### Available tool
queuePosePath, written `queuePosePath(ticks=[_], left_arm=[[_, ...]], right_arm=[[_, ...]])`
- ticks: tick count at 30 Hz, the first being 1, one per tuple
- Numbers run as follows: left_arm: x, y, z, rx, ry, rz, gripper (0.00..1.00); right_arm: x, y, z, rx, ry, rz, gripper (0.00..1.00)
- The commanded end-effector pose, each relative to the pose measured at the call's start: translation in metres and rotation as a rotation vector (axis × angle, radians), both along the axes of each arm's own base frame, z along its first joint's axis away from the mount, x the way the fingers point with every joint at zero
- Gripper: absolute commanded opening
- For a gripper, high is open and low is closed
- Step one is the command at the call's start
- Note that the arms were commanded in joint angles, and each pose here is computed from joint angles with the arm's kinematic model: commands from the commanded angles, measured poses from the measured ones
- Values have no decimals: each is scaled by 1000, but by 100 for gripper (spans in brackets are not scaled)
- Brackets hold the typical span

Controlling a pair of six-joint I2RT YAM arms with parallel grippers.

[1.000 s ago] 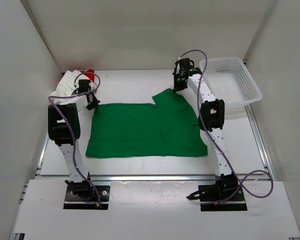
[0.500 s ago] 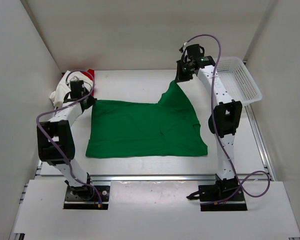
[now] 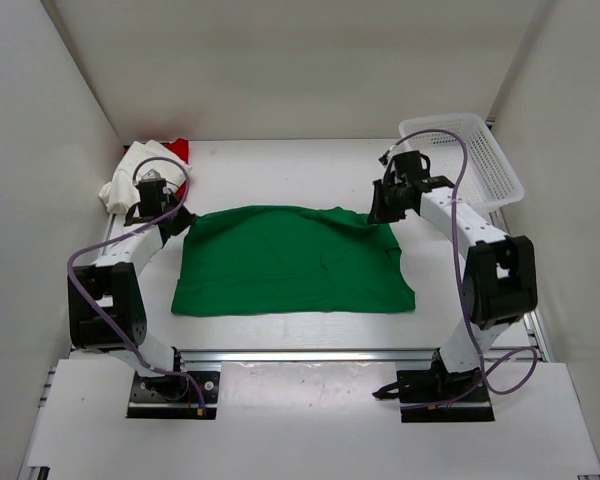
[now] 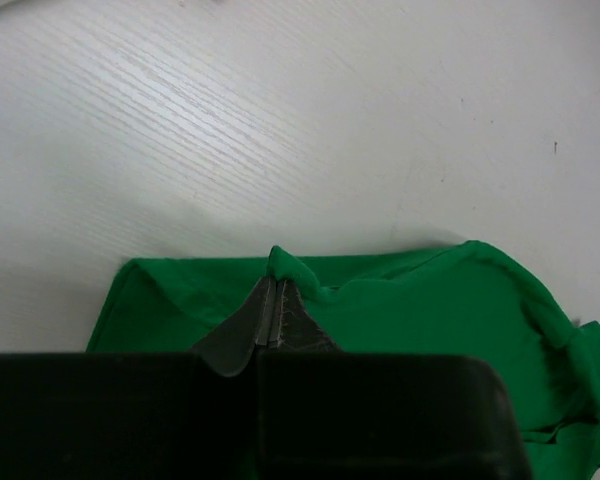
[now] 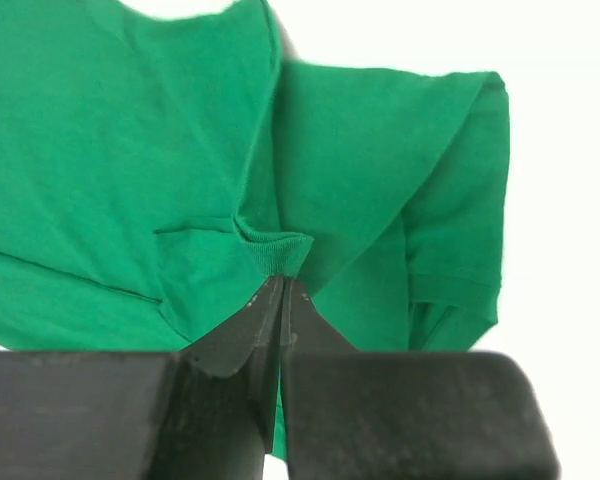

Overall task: Fold and stack the t-shirts
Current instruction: Fold the other side of the tshirt into a rectangle

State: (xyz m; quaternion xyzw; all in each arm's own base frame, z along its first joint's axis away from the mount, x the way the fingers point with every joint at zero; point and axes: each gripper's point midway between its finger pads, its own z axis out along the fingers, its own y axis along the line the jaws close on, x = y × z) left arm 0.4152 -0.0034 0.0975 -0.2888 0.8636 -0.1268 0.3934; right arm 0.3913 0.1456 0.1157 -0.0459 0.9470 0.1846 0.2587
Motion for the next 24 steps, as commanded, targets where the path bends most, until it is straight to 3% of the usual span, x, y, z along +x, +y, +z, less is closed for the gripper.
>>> queuePosePath(ticks=[1,16,24], left_arm=[[-4,3,30,-5,-75,-7,0],[-50,3,44,31,-101,-45,0],[-78,14,2,26,25,-14,0]], right_arm=[[5,6,37,47,-183,-6,0],[-101,-31,21,120,-260,-163,1],[-147,-36,-30,189,-199,-258,5]])
